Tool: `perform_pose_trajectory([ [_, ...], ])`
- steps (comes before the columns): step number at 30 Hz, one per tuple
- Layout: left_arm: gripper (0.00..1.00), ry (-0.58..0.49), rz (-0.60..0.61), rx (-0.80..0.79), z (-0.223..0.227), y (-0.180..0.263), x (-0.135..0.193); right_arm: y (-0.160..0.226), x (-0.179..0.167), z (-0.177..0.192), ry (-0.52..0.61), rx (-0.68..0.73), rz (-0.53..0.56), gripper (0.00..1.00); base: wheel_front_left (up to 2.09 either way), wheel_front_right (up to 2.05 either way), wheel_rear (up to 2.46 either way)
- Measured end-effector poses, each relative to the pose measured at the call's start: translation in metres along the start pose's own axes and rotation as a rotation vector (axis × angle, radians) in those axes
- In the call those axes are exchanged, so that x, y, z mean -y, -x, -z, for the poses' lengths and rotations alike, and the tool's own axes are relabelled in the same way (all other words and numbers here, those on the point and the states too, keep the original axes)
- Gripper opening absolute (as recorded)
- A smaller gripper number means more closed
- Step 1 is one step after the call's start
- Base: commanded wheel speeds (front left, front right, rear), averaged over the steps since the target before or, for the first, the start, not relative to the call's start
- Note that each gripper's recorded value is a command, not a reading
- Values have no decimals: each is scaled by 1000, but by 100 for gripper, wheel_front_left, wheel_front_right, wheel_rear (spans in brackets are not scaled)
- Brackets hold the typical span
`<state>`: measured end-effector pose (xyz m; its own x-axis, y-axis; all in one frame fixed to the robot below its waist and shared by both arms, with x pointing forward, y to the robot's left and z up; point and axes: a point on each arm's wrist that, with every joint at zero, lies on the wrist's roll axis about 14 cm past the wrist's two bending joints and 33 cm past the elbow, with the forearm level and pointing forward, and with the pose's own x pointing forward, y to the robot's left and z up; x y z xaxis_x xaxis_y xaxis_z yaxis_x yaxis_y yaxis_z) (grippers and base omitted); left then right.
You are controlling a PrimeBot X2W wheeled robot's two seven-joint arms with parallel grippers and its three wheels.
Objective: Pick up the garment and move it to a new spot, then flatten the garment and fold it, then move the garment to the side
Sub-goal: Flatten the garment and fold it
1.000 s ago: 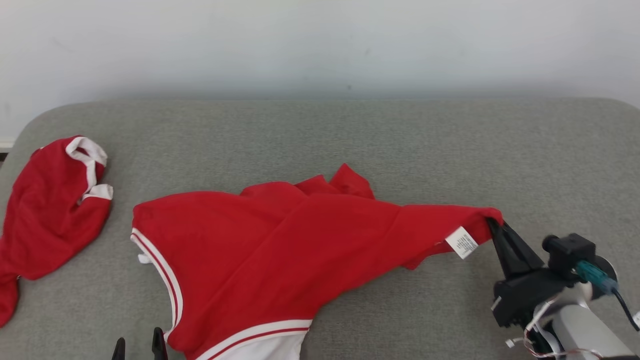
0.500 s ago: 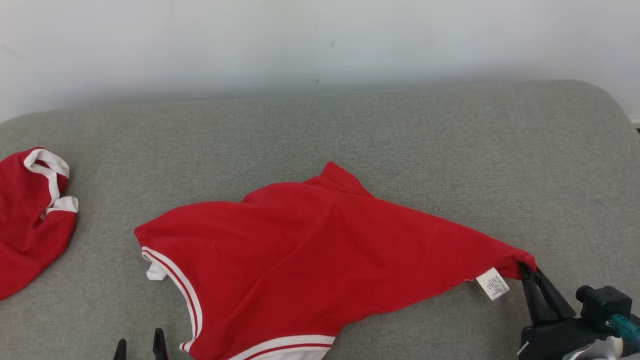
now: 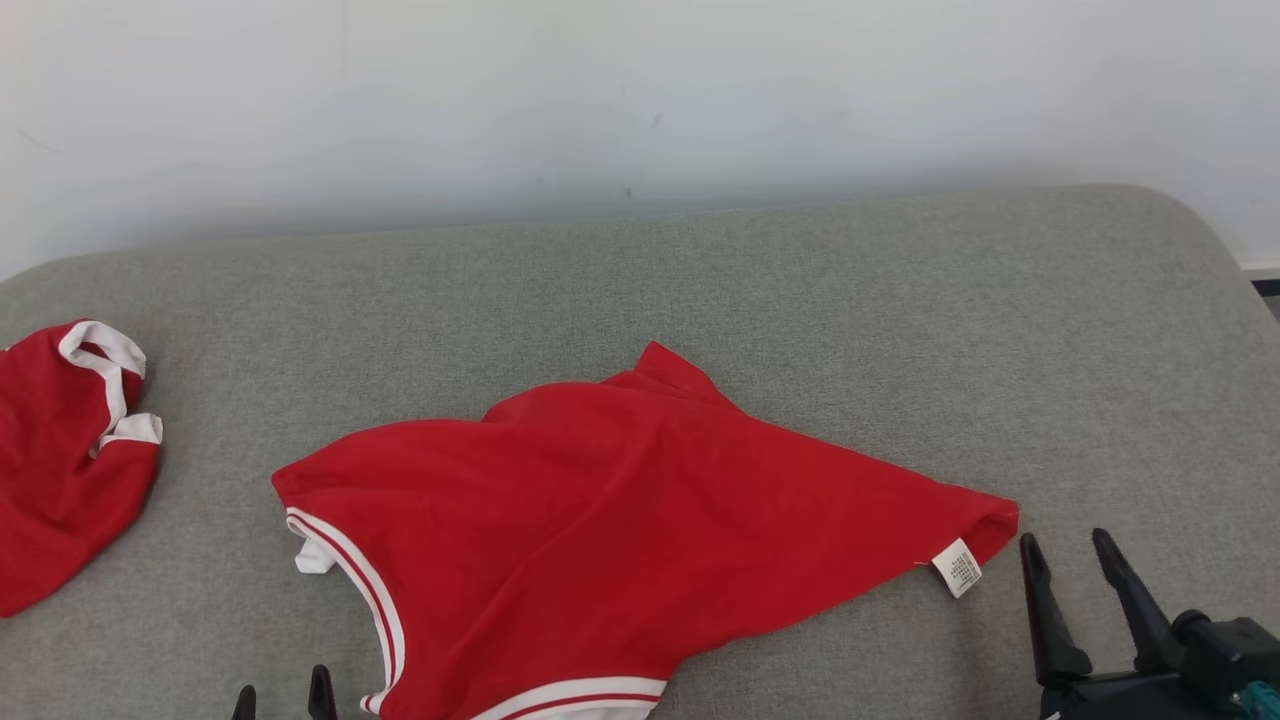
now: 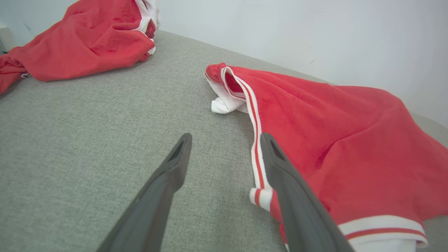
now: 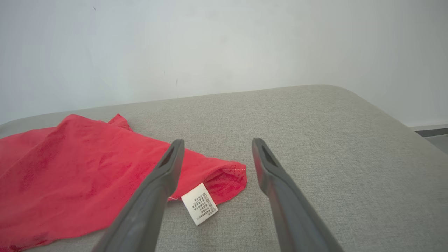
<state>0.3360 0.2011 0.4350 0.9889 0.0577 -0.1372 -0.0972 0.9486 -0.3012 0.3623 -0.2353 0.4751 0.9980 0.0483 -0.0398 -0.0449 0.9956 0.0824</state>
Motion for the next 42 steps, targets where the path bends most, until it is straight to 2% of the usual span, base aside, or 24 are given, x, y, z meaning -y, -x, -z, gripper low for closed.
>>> perform_pose_trajectory([
  [8,100,2,17,-26,8,3,5,-2,-13,5,-42,5,10,100,0,0,0],
  [15,100,8,82,-144,45,19,25,-4,-25,8,-82,6,11,100,0,0,0],
  [22,100,-3,149,-194,60,27,46,-5,-29,14,-105,-4,22,100,0,0,0],
  [30,100,3,117,-167,52,10,36,-6,-34,20,-125,-20,22,100,0,0,0],
  [35,100,-9,140,-214,65,0,42,-9,-34,18,-125,-14,23,100,0,0,0],
  [36,59,-13,149,-232,70,0,45,-9,-33,19,-125,-14,27,100,0,0,0],
  [38,0,-26,177,-239,72,-6,52,-9,-30,18,-124,-12,36,100,0,0,0],
  [42,0,-54,221,-177,51,-30,61,-12,-24,16,-124,-5,51,100,0,0,0],
])
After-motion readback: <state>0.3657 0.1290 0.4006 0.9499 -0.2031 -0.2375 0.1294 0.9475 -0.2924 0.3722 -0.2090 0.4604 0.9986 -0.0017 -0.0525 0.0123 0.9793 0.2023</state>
